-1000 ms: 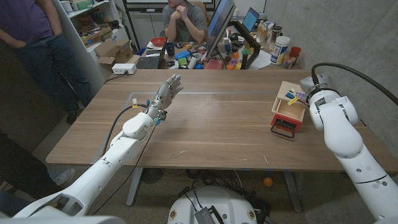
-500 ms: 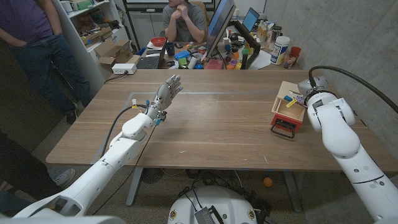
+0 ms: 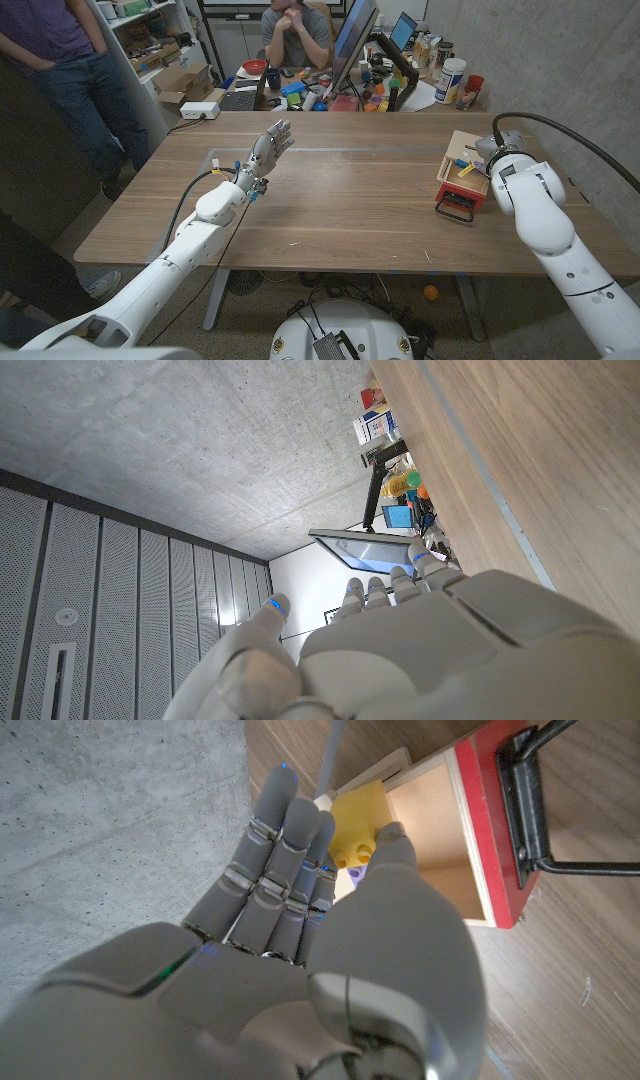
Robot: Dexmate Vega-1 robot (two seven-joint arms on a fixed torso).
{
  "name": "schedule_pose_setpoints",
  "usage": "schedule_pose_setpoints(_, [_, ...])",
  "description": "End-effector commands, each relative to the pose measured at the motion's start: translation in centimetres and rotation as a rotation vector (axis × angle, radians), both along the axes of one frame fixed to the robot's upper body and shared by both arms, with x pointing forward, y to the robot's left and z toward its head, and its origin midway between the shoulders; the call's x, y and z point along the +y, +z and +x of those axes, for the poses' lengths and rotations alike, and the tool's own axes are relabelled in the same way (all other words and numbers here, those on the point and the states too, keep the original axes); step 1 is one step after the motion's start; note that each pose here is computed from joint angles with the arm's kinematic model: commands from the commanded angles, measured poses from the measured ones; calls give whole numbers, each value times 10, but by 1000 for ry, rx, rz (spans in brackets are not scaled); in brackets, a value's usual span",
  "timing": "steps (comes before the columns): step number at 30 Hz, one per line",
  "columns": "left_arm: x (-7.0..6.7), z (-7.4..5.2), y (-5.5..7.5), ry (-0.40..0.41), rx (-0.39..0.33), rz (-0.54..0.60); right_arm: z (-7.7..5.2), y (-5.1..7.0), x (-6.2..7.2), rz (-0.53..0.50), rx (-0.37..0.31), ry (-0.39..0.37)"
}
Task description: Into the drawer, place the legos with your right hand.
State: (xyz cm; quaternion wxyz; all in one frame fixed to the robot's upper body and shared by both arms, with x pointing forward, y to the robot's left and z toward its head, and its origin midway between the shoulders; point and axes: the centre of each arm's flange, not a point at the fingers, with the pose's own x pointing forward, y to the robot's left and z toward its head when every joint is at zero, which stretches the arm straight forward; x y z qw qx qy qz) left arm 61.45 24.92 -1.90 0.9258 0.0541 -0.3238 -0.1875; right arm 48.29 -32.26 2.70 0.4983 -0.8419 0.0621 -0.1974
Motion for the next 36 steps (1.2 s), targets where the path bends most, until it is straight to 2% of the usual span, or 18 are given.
schedule_pose_setpoints(1, [-2, -2, 0, 3, 0, 5, 7, -11, 0, 9, 26, 14])
schedule_pose_setpoints(20, [1, -7, -2, 8, 0, 4, 15, -19, 7, 7, 40, 35])
schedule_pose_setpoints(36, [3, -8, -2, 10, -1, 2, 17, -18, 10, 1, 28, 38])
